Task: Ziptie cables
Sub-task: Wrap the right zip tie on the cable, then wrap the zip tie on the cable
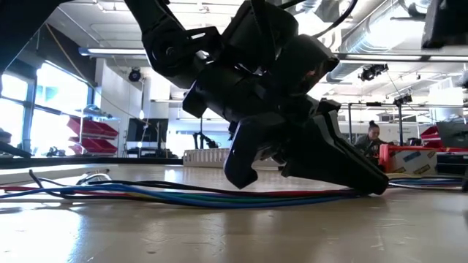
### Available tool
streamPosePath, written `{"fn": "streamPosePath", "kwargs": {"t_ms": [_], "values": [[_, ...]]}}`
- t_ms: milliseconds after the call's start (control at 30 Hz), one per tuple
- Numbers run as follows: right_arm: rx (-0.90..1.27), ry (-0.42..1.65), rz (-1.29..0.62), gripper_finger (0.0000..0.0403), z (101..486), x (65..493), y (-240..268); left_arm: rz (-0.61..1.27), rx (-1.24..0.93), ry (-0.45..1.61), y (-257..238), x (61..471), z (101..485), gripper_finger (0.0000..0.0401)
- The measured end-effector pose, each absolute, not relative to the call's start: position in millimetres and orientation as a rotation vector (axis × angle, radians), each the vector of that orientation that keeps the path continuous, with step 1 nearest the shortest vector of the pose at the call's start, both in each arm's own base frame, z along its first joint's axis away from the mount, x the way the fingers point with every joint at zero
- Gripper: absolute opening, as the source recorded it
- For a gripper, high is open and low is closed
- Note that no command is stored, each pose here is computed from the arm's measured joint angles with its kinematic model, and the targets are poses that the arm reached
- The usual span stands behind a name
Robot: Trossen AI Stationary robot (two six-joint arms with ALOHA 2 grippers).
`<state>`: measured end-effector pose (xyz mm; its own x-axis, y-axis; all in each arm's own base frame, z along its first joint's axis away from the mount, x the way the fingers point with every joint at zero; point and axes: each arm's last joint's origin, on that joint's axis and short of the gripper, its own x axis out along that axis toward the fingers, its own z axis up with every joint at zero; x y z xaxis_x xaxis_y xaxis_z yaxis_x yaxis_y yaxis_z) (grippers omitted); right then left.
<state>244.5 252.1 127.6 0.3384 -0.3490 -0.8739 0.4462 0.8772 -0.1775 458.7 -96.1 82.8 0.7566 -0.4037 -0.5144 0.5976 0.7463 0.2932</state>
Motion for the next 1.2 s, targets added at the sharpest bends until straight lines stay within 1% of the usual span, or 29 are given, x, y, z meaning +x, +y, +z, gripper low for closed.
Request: {"fn": "streamPosePath", "kwargs": {"t_ms": [100,167,333,467,600,700,767,867,1000,1200], "values": [[0.055,1.131,-0.569,0.0072,145.7,247.9,251.9,-0.561,0.45,0.441,-95.8,459.1,83.2,0.0005],[0.041,1.134,-0.609,0.0101,157.4,248.5,252.2,-0.558,0.444,0.437,-95.9,459.3,83.2,0.0018],[0.064,1.109,-0.652,0.0161,173.5,250.7,254.9,-0.526,0.454,0.428,-95.1,458.9,95.6,0.0081],[0.091,1.099,-0.66,0.019,173.4,250.0,256.4,-0.465,0.476,0.42,-93.3,456.7,122.5,0.0125],[0.106,1.075,-0.675,0.0199,172.3,244.0,260.1,-0.432,0.516,0.504,-92.2,445.2,150.5,0.0146],[0.113,0.984,-0.687,0.0199,173.4,241.2,263.8,-0.393,0.541,0.579,-93.8,431.3,171.2,0.0144],[0.113,0.877,-0.685,0.0199,174.7,241.3,266.8,-0.367,0.562,0.593,-96.2,415.8,181.8,0.0131],[0.124,0.699,-0.64,0.0199,173.2,244.9,275.3,-0.348,0.543,0.615,-96.0,382.7,186.7,0.0105],[0.117,0.513,-0.565,0.0199,162.4,249.7,284.2,-0.315,0.448,0.621,-90.5,329.0,193.5,0.0072],[0.109,0.442,-0.5,0.0199,144.9,265.4,280.6,-0.333,0.391,0.72,-88.0,255.9,183.6,0.0049]]}}
